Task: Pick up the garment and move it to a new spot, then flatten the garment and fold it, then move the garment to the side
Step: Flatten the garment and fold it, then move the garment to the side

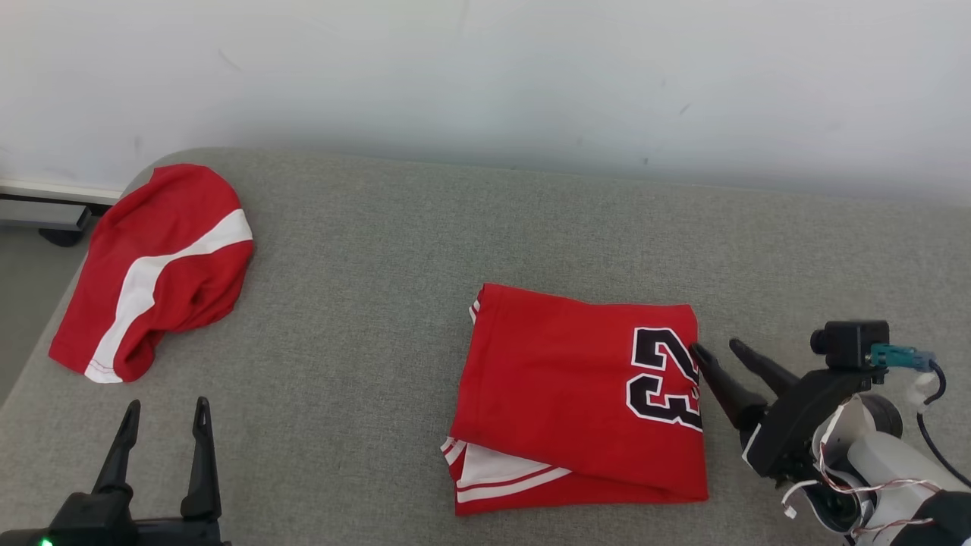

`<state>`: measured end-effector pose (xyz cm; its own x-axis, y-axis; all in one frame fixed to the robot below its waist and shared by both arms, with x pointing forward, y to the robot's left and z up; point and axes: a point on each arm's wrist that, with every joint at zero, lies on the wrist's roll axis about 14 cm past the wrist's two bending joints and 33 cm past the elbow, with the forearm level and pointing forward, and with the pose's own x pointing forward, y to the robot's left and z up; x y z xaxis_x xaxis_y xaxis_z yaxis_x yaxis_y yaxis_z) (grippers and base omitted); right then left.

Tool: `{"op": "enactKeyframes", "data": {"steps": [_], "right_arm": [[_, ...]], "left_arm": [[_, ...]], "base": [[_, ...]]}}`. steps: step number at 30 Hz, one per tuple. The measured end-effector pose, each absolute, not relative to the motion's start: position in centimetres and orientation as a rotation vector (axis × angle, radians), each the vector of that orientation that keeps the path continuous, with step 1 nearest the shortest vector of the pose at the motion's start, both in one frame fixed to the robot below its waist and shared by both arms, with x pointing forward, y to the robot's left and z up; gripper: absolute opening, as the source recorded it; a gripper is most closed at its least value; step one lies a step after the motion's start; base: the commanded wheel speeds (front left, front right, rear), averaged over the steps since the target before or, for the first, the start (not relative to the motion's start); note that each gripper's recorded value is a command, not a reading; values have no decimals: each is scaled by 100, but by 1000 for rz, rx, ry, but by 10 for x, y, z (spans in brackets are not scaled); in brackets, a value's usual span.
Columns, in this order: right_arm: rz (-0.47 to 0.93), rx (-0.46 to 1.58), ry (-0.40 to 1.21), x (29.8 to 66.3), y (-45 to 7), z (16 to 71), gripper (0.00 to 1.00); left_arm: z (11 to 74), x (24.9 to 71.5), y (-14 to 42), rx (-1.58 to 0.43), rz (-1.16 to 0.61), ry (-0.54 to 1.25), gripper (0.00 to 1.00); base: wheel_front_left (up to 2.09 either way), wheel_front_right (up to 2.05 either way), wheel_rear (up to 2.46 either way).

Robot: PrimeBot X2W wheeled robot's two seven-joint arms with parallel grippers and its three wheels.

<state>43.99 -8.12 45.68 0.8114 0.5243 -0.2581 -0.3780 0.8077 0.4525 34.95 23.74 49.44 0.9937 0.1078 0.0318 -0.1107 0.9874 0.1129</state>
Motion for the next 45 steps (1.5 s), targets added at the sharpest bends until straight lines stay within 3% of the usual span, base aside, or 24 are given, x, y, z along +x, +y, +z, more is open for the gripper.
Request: {"op": "enactKeyframes", "data": {"steps": [11, 27, 28, 29, 30, 31, 45], "right_arm": [[475, 362, 618, 421, -76, 412, 100], [483, 413, 812, 423, -46, 396, 100], [485, 410, 820, 423, -46, 395, 96], [485, 408, 823, 423, -46, 395, 71], [485, 408, 823, 423, -46, 395, 8], [488, 413, 821, 424, -45, 395, 0], [445, 391, 778, 440, -73, 407, 0]], "left_arm": [[494, 352, 231, 115, 91, -25, 100], [492, 344, 238, 105, 117, -16, 100], [491, 344, 238, 106, 119, -15, 100], [491, 344, 238, 105, 120, -14, 100], [491, 344, 238, 105, 120, -14, 100], [491, 344, 238, 104, 120, -14, 100], [489, 350, 233, 97, 102, -10, 100]], "base": [[0, 0, 0], [0, 0, 0], [0, 0, 0], [0, 0, 0], [0, 0, 0], [0, 0, 0], [0, 0, 0]]}}
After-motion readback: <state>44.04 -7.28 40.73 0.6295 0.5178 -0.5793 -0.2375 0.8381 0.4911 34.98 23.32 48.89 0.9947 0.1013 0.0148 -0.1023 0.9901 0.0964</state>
